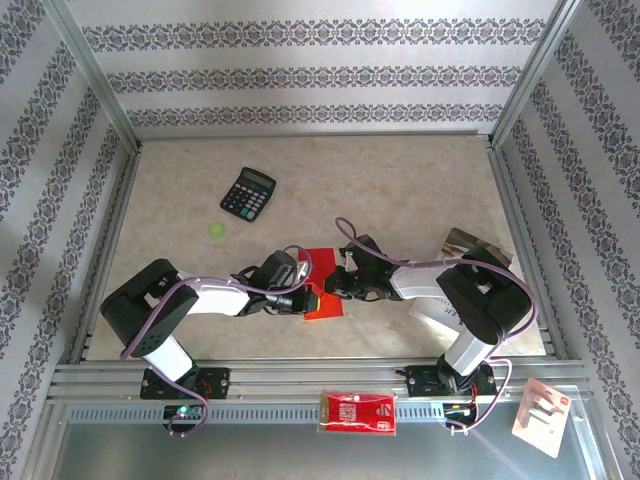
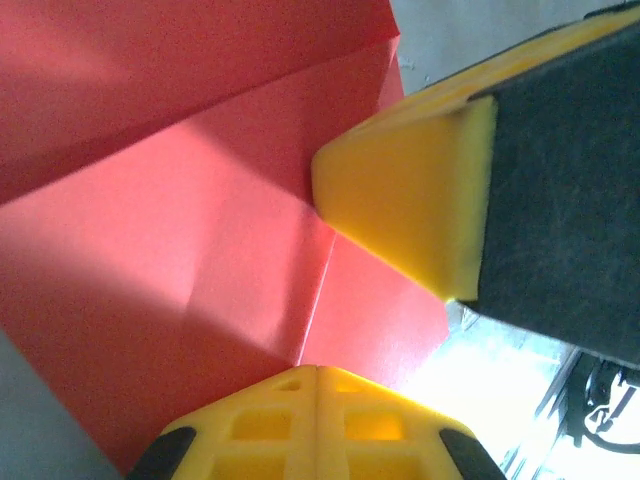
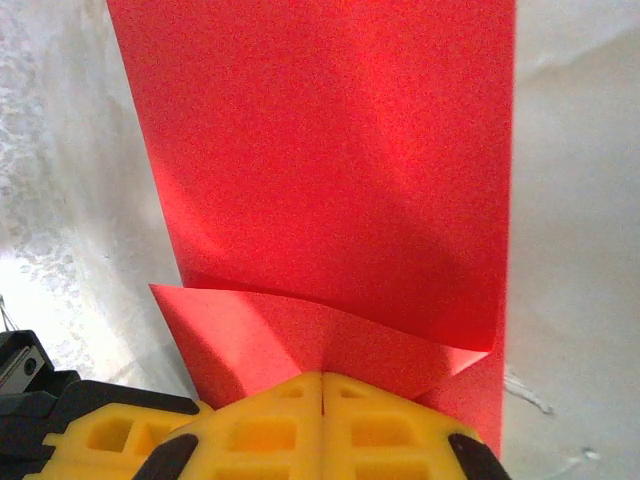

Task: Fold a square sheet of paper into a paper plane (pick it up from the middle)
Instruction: Fold the triangle a second time at the center of the table.

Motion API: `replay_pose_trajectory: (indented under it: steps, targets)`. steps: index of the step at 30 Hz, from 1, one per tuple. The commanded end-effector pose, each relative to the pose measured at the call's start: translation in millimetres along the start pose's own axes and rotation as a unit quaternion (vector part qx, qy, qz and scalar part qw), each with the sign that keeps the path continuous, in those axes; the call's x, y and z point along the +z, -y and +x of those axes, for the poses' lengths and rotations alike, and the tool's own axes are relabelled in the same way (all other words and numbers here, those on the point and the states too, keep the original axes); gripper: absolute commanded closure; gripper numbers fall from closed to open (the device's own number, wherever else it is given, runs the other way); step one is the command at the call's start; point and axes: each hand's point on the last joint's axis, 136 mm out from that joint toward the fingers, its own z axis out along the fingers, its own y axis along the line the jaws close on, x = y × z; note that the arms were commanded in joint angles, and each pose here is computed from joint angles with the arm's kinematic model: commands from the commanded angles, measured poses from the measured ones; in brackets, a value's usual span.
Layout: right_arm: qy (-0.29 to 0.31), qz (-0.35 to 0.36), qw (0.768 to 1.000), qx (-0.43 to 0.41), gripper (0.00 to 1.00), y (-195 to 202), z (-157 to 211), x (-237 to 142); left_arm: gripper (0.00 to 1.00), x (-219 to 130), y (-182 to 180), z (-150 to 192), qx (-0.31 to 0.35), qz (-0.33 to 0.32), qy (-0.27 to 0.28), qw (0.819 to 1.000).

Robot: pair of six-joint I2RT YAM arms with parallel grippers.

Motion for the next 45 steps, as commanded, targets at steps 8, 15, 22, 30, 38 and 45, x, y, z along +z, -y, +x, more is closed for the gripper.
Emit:
replay_pose_trajectory:
  steps: [8, 15, 22, 30, 38, 45]
  targets:
    - [-0.065, 0.195, 0.976, 0.079, 1.00, 104.5, 56.5, -0.8, 1.00, -10.4, -22.7, 42.9, -0.034, -0.031, -0.053, 0.998]
    - [-0.066, 0.198, 0.975, 0.079, 1.00, 105.4, 56.8, -1.5, 1.00, -19.2, -31.4, 58.9, -0.044, -0.042, -0.063, 0.996]
    - [-0.069, 0.193, 0.976, 0.076, 1.00, 103.0, 56.5, -0.3, 1.00, -37.1, 0.4, 35.2, -0.016, -0.006, -0.024, 1.000]
    - [-0.065, 0.187, 0.978, 0.073, 1.00, 99.5, 55.1, -1.3, 1.00, -20.5, 15.2, -1.2, 0.006, -0.001, 0.003, 1.000]
    - [-0.061, 0.170, 0.982, 0.062, 1.00, 87.5, 48.1, -0.7, 1.00, -3.7, -13.8, 11.3, 0.003, -0.039, -0.028, 0.999]
    - [-0.041, 0.094, 0.995, 0.008, 1.00, 31.5, 18.5, -3.2, 1.00, -1.0, -37.6, 32.2, -0.016, -0.061, -0.048, 0.997]
